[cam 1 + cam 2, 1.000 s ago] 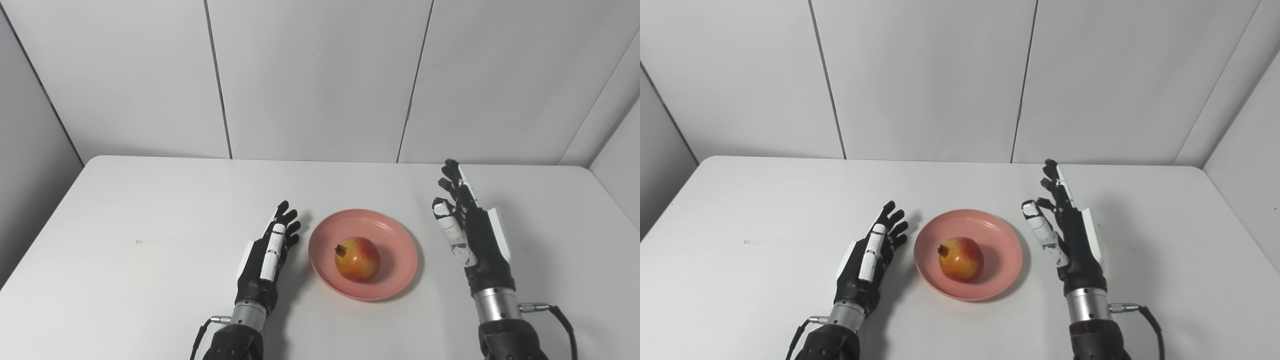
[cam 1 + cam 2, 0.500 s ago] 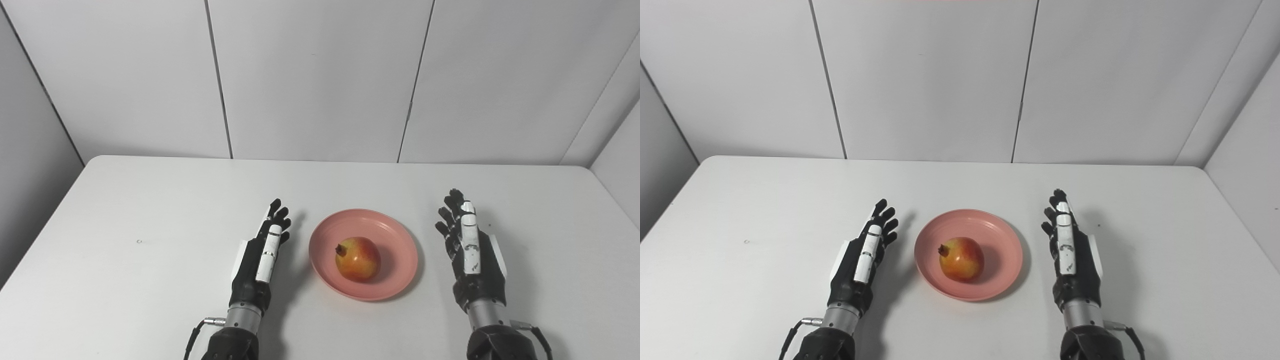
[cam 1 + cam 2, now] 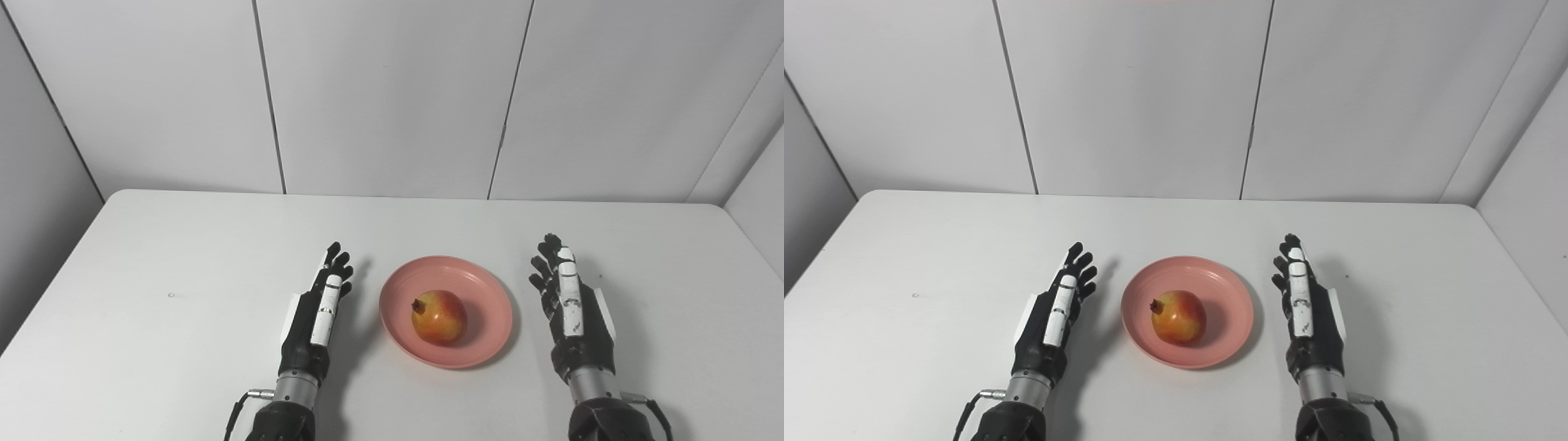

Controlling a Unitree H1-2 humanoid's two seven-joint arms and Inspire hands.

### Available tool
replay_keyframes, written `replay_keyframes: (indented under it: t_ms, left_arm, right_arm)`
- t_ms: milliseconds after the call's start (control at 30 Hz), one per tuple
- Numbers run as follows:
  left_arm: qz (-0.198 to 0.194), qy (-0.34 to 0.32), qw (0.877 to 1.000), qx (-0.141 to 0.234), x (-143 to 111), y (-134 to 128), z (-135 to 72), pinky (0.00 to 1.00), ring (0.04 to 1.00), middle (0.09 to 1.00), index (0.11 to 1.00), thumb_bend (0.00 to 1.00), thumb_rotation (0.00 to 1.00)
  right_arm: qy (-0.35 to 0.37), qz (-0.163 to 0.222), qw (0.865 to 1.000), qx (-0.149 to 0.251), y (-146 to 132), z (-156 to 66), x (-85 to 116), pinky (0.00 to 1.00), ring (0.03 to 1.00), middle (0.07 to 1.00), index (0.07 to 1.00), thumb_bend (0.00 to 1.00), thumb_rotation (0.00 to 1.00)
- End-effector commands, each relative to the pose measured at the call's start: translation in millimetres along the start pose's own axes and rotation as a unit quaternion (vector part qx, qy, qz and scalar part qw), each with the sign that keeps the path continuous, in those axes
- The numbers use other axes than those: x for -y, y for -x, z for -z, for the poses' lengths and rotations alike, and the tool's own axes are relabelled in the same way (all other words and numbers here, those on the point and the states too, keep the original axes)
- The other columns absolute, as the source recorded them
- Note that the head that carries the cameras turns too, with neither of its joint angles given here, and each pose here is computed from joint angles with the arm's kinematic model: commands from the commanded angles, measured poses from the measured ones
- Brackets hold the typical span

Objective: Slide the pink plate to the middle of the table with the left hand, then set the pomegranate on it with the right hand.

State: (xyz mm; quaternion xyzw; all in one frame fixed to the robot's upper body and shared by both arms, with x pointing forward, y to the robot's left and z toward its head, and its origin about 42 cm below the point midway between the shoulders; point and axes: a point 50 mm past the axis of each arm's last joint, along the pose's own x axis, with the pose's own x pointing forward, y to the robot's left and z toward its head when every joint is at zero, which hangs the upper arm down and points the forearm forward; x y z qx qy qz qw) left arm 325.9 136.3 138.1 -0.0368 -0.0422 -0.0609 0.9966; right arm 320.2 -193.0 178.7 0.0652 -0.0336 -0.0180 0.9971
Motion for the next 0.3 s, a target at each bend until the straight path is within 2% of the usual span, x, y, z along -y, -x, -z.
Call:
replay_keyframes:
  t_ms: [0, 267]
  left_arm:
    - [0.004, -0.005, 0.999, 0.043, 1.0, -9.3, -15.4, 0.93, 0.941, 0.960, 0.956, 0.44, 1.00]
    - [0.005, -0.005, 0.999, 0.042, 0.3, -7.4, -17.6, 0.93, 0.939, 0.959, 0.955, 0.45, 1.00]
  right_arm:
    - [0.000, -0.005, 0.999, 0.033, -4.8, -13.7, -4.6, 0.94, 0.938, 0.945, 0.935, 0.30, 1.00]
    - [0.005, -0.004, 0.999, 0.033, -5.3, -12.1, -5.4, 0.93, 0.928, 0.939, 0.932, 0.29, 1.00]
